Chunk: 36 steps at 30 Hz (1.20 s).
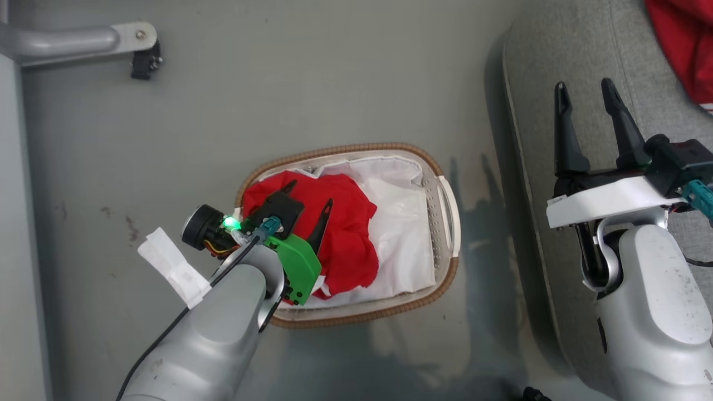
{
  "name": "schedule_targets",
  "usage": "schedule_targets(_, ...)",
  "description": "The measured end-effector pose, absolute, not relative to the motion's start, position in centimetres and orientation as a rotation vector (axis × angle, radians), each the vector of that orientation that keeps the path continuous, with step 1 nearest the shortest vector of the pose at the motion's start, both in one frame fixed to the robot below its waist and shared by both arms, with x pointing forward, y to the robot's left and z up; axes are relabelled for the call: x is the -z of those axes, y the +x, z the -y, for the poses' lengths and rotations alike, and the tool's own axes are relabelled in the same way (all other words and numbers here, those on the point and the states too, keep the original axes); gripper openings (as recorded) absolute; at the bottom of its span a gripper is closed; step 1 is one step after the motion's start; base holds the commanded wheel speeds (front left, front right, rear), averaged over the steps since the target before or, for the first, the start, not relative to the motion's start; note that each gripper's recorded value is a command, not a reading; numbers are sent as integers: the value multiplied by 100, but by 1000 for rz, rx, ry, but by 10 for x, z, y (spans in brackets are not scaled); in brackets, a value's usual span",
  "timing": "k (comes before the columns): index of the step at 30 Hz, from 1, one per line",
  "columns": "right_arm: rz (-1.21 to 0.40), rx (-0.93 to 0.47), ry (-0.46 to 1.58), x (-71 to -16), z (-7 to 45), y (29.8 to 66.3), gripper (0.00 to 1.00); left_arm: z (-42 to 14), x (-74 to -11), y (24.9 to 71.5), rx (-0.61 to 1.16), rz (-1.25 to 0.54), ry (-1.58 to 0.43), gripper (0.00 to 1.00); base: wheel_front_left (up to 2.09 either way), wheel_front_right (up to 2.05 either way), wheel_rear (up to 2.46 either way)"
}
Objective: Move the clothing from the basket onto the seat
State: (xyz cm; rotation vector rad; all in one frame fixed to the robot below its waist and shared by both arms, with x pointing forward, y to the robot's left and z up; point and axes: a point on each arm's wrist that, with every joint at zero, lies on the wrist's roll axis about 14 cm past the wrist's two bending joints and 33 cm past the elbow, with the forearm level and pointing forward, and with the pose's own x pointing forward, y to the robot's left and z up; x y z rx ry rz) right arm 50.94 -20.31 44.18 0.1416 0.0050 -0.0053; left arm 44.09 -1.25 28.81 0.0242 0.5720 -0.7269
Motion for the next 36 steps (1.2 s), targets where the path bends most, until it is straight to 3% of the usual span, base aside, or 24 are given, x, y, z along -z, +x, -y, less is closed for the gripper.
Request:
schedule_targets(10,-55,24,157,-403,214,523,100,42,-198,389,904,-847,47,100,0,0,0)
schedule_targets(19,-76,45,136,-385,228,524,100,67,-152,343,1082,-976,88,100,0,0,0)
schedule_targets(36,-117,67,118,-369,240,516,100,61,-100,340,1083,-1094,215,100,0,0,0)
